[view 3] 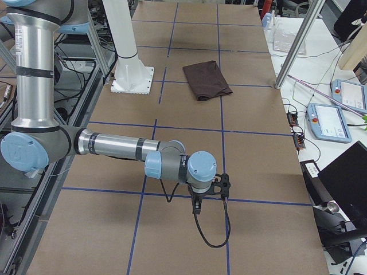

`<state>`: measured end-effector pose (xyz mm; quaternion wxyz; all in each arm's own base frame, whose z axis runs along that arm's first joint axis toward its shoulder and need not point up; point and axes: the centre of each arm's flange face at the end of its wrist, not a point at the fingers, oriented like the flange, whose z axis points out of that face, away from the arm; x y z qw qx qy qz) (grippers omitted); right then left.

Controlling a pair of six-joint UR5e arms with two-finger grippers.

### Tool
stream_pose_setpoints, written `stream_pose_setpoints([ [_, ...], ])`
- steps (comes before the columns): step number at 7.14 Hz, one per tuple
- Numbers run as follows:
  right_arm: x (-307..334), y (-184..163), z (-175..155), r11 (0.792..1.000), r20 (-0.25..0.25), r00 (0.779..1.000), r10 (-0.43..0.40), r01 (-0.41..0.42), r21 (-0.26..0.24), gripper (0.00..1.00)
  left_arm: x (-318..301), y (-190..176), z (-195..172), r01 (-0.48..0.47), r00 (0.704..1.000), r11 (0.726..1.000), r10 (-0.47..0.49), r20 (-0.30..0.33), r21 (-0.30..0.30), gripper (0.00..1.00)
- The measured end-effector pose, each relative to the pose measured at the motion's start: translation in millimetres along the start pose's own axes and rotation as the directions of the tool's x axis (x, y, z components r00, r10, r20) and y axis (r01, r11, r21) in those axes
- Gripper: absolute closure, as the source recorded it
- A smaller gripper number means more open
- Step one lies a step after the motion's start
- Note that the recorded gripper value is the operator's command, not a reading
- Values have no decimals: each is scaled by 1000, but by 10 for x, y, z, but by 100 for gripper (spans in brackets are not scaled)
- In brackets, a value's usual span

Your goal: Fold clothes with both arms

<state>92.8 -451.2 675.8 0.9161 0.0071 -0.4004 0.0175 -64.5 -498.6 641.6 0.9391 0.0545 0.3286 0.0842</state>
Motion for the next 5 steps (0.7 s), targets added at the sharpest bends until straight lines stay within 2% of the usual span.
stream_pose_setpoints([
  [5,-18,-1,-15,1000,2,1000,-3,3,2,0,10,-10,-4,-3,1000,1000,3,0,2,0],
])
